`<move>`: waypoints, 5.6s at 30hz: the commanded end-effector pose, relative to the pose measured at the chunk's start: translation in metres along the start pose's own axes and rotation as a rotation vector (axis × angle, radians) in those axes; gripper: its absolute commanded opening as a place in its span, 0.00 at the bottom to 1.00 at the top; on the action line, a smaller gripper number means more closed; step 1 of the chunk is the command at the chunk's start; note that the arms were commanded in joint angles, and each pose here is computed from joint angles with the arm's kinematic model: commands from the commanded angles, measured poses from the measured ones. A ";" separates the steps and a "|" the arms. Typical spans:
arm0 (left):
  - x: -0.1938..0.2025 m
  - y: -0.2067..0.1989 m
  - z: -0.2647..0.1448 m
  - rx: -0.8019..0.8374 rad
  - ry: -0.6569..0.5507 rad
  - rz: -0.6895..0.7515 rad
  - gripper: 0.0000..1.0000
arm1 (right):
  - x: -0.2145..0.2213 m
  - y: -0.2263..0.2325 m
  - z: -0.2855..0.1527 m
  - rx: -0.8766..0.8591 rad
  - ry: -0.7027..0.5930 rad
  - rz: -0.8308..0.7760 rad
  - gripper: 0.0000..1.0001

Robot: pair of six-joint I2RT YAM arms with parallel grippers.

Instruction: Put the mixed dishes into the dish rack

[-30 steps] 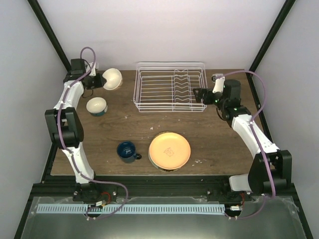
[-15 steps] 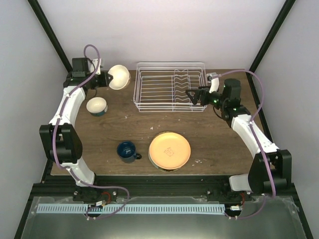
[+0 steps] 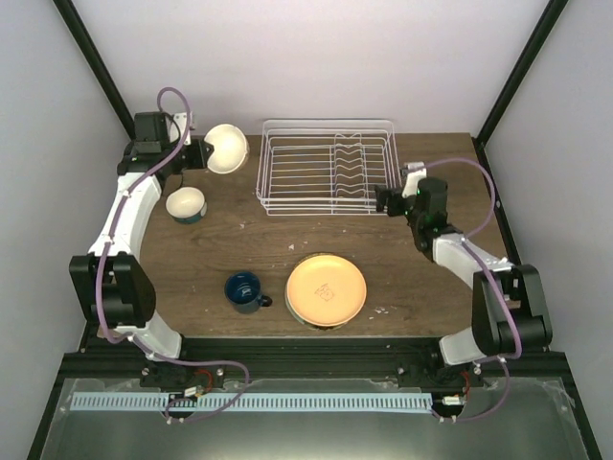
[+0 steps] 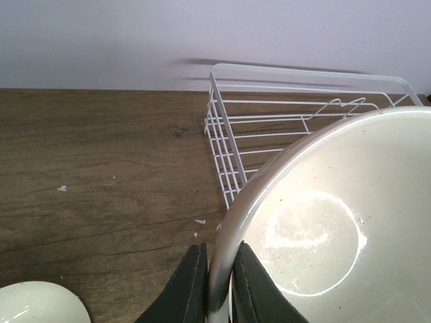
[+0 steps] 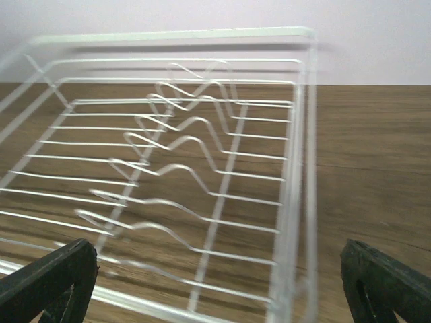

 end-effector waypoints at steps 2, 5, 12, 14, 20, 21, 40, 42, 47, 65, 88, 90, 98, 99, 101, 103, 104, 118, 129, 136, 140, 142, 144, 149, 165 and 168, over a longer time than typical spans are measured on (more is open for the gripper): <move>-0.019 -0.021 -0.029 0.043 -0.124 0.067 0.00 | 0.000 -0.019 -0.023 0.290 -0.194 -0.209 1.00; -0.020 -0.022 -0.031 0.042 -0.125 0.074 0.00 | 0.021 -0.021 -0.014 0.303 -0.173 -0.229 1.00; -0.021 -0.021 -0.033 0.021 -0.118 0.084 0.00 | 0.024 -0.040 -0.013 0.315 -0.141 -0.240 1.00; -0.020 -0.021 -0.033 0.021 -0.116 0.086 0.00 | 0.029 -0.044 -0.019 0.300 -0.131 -0.230 1.00; -0.022 -0.022 -0.032 0.029 -0.126 0.093 0.00 | 0.058 -0.044 -0.024 0.228 -0.131 -0.193 1.00; -0.023 -0.022 -0.033 0.032 -0.131 0.095 0.00 | 0.061 -0.043 -0.025 0.225 -0.147 -0.197 1.00; -0.024 -0.024 -0.030 0.062 -0.152 0.089 0.00 | 0.091 -0.046 -0.064 0.330 -0.306 -0.140 1.00; -0.024 -0.023 -0.030 0.059 -0.155 0.089 0.00 | 0.091 -0.047 -0.062 0.325 -0.293 -0.139 1.00; -0.027 -0.024 -0.029 0.062 -0.156 0.090 0.00 | 0.090 -0.046 -0.063 0.323 -0.301 -0.142 1.00; -0.017 -0.021 -0.035 0.039 -0.149 0.088 0.00 | 0.091 -0.046 -0.062 0.322 -0.296 -0.141 1.00; -0.014 -0.016 -0.023 0.051 -0.131 0.071 0.00 | 0.091 -0.046 -0.062 0.323 -0.297 -0.141 1.00; -0.015 -0.015 -0.022 0.049 -0.134 0.066 0.00 | 0.091 -0.046 -0.062 0.323 -0.297 -0.142 1.00; -0.018 -0.014 -0.013 0.068 -0.124 0.056 0.00 | 0.091 -0.046 -0.062 0.323 -0.297 -0.141 1.00; -0.018 -0.013 -0.013 0.066 -0.121 0.056 0.00 | 0.091 -0.046 -0.062 0.323 -0.297 -0.141 1.00; -0.015 -0.013 -0.013 0.067 -0.111 0.060 0.00 | 0.091 -0.046 -0.062 0.320 -0.298 -0.141 1.00; -0.010 -0.014 -0.015 0.080 -0.111 0.066 0.00 | 0.091 -0.046 -0.062 0.319 -0.297 -0.141 1.00; -0.006 -0.014 -0.015 0.089 -0.104 0.065 0.00 | 0.091 -0.046 -0.062 0.319 -0.297 -0.141 1.00; 0.026 -0.033 -0.009 0.186 -0.063 0.072 0.00 | 0.024 -0.036 -0.053 0.365 -0.138 -0.215 1.00; 0.053 -0.096 0.010 0.332 -0.032 0.143 0.00 | -0.128 0.055 -0.087 -0.458 -0.263 0.156 1.00; 0.065 -0.116 0.016 0.401 -0.005 0.139 0.00 | -0.118 0.094 -0.066 -0.828 -0.150 0.202 1.00; 0.072 -0.126 0.019 0.421 0.011 0.156 0.00 | -0.110 0.111 -0.053 -0.957 -0.094 0.236 1.00; 0.076 -0.128 0.020 0.424 0.018 0.157 0.00 | -0.109 0.117 -0.049 -1.009 -0.080 0.248 1.00; 0.078 -0.128 0.023 0.424 0.024 0.153 0.00 | -0.108 0.122 -0.046 -1.055 -0.071 0.257 1.00; 0.084 -0.128 0.029 0.425 0.039 0.151 0.00 | -0.104 0.134 -0.034 -1.122 -0.031 0.269 1.00; 0.099 -0.138 0.046 0.438 0.085 0.162 0.00 | -0.100 0.153 -0.007 -1.168 0.008 0.271 1.00; 0.099 -0.139 0.046 0.440 0.087 0.162 0.00 | -0.097 0.153 -0.004 -1.158 0.015 0.274 1.00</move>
Point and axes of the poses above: each gripper's point midway between its finger pads, its own z axis out along the fingers, its own y axis along the line the jaws close on, x = y × z, the point moved 7 cm from there along -z, back along the fingers, and after that the axes turned 14 degrees about -z, right-handed, at the moved point
